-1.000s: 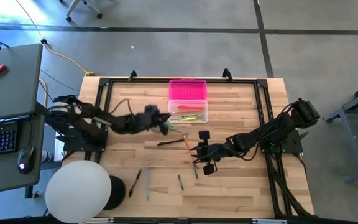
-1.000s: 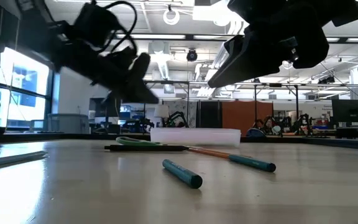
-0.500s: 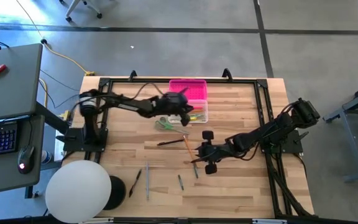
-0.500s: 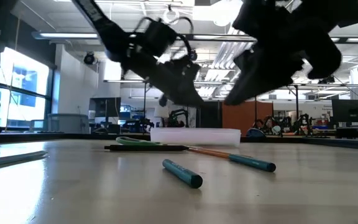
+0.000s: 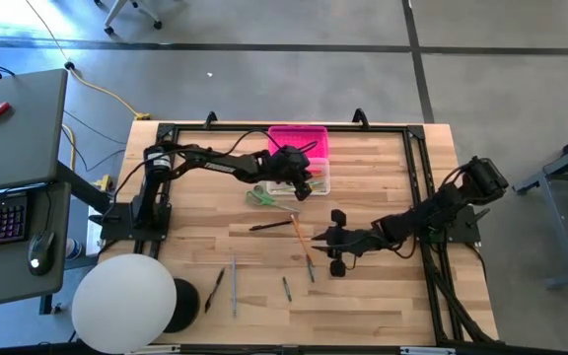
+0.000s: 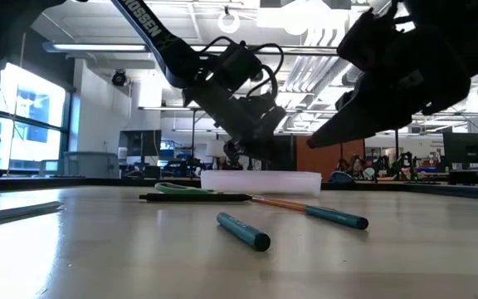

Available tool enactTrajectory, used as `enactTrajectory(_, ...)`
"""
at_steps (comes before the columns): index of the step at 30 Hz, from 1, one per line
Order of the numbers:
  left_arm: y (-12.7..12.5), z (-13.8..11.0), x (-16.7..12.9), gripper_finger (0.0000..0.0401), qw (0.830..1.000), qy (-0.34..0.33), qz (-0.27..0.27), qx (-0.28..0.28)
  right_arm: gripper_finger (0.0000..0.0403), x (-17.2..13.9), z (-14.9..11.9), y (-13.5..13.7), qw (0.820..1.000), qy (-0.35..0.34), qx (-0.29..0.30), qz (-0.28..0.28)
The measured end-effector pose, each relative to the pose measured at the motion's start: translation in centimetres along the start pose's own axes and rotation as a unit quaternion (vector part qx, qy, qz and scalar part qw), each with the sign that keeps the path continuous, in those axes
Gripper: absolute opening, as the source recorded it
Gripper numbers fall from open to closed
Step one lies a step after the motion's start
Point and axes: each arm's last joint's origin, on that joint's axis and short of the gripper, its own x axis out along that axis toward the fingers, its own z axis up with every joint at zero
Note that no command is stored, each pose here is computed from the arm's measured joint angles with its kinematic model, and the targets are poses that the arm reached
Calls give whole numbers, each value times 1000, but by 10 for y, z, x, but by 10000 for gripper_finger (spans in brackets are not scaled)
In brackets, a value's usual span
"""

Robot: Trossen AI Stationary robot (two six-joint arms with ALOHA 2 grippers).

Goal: Pick & place school supplies into a supply box
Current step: Put the top dark green crayon into the supply box

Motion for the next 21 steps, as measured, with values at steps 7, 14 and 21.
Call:
enactTrajectory(7,0,-1,0,76,1000,5,3,0,87,-2,-5,-2,1000,-9,13,-19)
enactTrajectory(14,6,0,0,76,1000,2,18,-3,87,-7,-4,8,998,-42,25,-45)
enactTrajectory(21,12,1,0,76,1000,2,23,-13,87,1,-13,14,996,-52,33,-62)
